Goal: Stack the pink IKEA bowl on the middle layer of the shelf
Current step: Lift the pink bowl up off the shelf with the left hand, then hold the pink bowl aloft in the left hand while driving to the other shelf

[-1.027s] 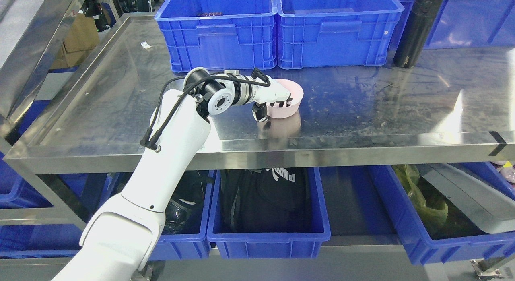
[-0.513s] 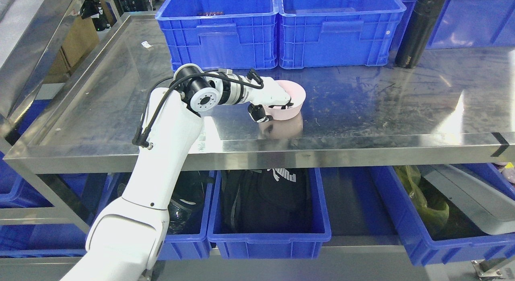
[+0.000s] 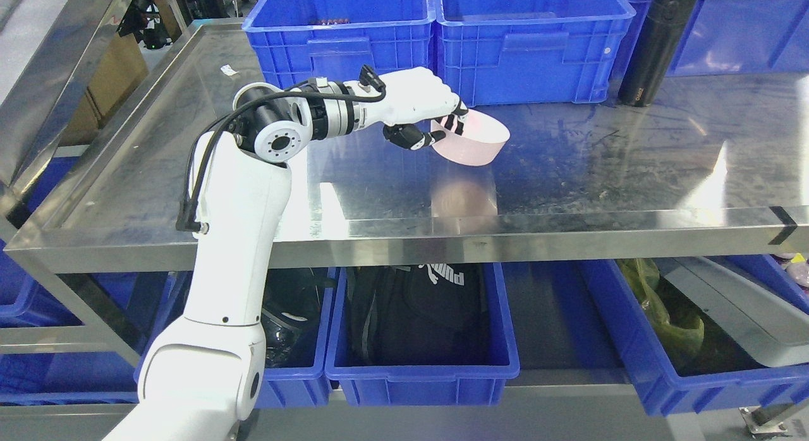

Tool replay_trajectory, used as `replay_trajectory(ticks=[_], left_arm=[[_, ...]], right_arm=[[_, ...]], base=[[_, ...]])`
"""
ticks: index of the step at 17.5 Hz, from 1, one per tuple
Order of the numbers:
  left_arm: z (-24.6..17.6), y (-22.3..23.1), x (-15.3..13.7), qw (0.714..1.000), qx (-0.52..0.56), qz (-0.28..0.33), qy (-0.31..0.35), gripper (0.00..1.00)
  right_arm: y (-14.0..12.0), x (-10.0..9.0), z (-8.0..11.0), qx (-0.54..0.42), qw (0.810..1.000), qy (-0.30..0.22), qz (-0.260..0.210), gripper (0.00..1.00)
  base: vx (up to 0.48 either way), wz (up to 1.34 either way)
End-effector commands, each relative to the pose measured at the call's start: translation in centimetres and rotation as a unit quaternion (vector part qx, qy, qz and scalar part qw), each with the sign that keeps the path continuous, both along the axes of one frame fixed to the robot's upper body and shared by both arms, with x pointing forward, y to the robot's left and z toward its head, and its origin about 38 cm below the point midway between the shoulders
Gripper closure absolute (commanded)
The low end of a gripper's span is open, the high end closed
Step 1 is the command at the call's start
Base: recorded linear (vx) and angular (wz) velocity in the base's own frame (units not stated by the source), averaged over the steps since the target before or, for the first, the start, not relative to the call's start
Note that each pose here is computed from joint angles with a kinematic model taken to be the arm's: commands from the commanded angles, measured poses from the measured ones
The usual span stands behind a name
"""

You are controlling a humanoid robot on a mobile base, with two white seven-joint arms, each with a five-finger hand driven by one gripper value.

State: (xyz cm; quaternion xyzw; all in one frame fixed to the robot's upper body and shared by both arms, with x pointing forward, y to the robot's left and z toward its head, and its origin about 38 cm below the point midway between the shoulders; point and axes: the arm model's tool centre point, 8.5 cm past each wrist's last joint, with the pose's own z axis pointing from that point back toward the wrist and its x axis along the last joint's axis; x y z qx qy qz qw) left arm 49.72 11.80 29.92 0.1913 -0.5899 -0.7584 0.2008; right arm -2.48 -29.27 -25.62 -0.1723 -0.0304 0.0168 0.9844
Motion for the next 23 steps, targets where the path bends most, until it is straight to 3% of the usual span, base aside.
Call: replay_trajectory(ticks=[1,3,8,15,23], left_arm=[[5.1,2.6,-2.0,0.993,-0.098,-0.017,-0.071,1.00],[5.9,2.4,-2.9,0.986,-0.133,-0.056,-0.088,1.00],[7.3,4.0,-3.4,0.970,-0.210,-0.074,-0.093,1.00],[5.6,4.4,-3.5,0.969,-0.226,-0.071,-0.076,1.00],[5.0,4.4,-3.6,0.968,-0.229,-0.071,-0.070,1.00]], right_arm=[[-1.1,0.6,0.1,-0.008,1.000,-0.008,0.004,0.00],[-1.1,0.6,0.1,-0.008,1.000,-0.008,0.003,0.00],[-1.1,0.6,0.1,-0.008,1.000,-0.008,0.003,0.00],[-1.1,0.6,0.1,-0.008,1.000,-0.008,0.003,0.00],[-1.1,0.6,0.1,-0.008,1.000,-0.008,0.004,0.00]], base=[[0.000,0.00],[-0.002,0.01],[-0.001,0.00],[0.010,0.28],[0.019,0.88]])
